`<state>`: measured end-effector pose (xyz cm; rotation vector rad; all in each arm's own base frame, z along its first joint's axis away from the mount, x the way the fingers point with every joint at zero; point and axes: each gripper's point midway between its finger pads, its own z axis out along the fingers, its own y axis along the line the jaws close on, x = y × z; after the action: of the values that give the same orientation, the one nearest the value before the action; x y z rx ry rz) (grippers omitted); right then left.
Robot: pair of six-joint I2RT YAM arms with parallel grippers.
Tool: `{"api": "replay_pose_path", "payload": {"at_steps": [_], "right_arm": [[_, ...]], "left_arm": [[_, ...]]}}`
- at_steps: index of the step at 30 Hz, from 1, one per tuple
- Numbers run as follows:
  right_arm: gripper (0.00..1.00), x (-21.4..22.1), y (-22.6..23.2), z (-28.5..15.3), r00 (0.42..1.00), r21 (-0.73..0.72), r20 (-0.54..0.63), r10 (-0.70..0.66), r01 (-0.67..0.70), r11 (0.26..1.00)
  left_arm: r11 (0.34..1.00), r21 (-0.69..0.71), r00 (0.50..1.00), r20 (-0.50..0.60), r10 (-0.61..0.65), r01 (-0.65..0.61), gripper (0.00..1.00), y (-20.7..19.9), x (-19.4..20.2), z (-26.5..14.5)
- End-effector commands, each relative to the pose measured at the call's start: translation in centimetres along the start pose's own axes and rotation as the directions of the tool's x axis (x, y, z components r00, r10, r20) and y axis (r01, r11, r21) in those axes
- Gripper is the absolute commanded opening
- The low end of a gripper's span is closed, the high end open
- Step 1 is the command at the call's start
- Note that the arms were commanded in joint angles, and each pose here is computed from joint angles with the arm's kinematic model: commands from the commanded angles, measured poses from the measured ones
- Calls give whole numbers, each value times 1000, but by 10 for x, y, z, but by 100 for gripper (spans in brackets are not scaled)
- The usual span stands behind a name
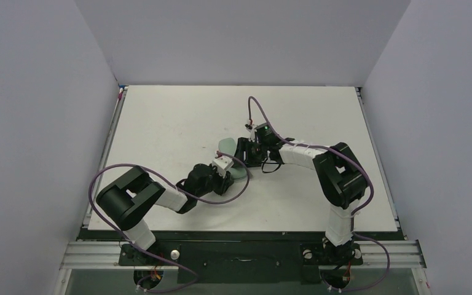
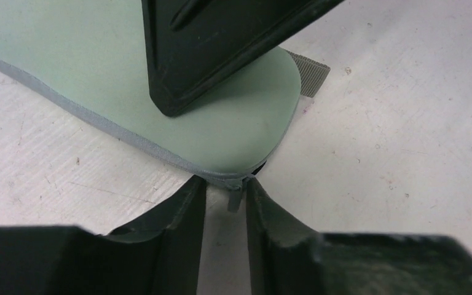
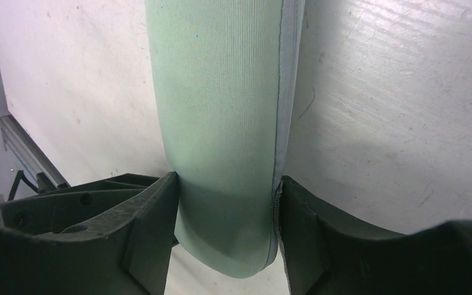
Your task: Open the umbrella
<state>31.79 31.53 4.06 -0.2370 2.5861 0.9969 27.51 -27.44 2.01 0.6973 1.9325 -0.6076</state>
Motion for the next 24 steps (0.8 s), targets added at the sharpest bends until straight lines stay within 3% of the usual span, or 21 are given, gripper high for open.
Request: {"api": "replay_pose_path", "payload": {"at_steps": [1, 2, 4, 12, 24], "right_arm": [[0, 25, -34, -1, 994, 159, -84, -65, 77, 984], [0, 25, -37, -1, 993, 166, -90, -81, 95, 982], [0, 26, -41, -3, 989, 178, -104, -109, 126, 976], [0, 32, -53, -11, 974, 183, -152, -166, 193, 964], [0, 48, -56, -22, 932, 96, -260, -254, 287, 953]], "left_arm": [[1000, 5, 999, 36, 12, -12, 16, 0, -11, -5], [1000, 2, 999, 38, 11, -11, 7, 1, -12, -7], [1000, 2, 999, 33, 8, -8, 1, 2, -14, -8], [1000, 17, 1000, 22, -22, 22, 0, 15, -15, -11], [992, -81, 995, 33, -90, 93, 0, 57, -24, 9]]}}
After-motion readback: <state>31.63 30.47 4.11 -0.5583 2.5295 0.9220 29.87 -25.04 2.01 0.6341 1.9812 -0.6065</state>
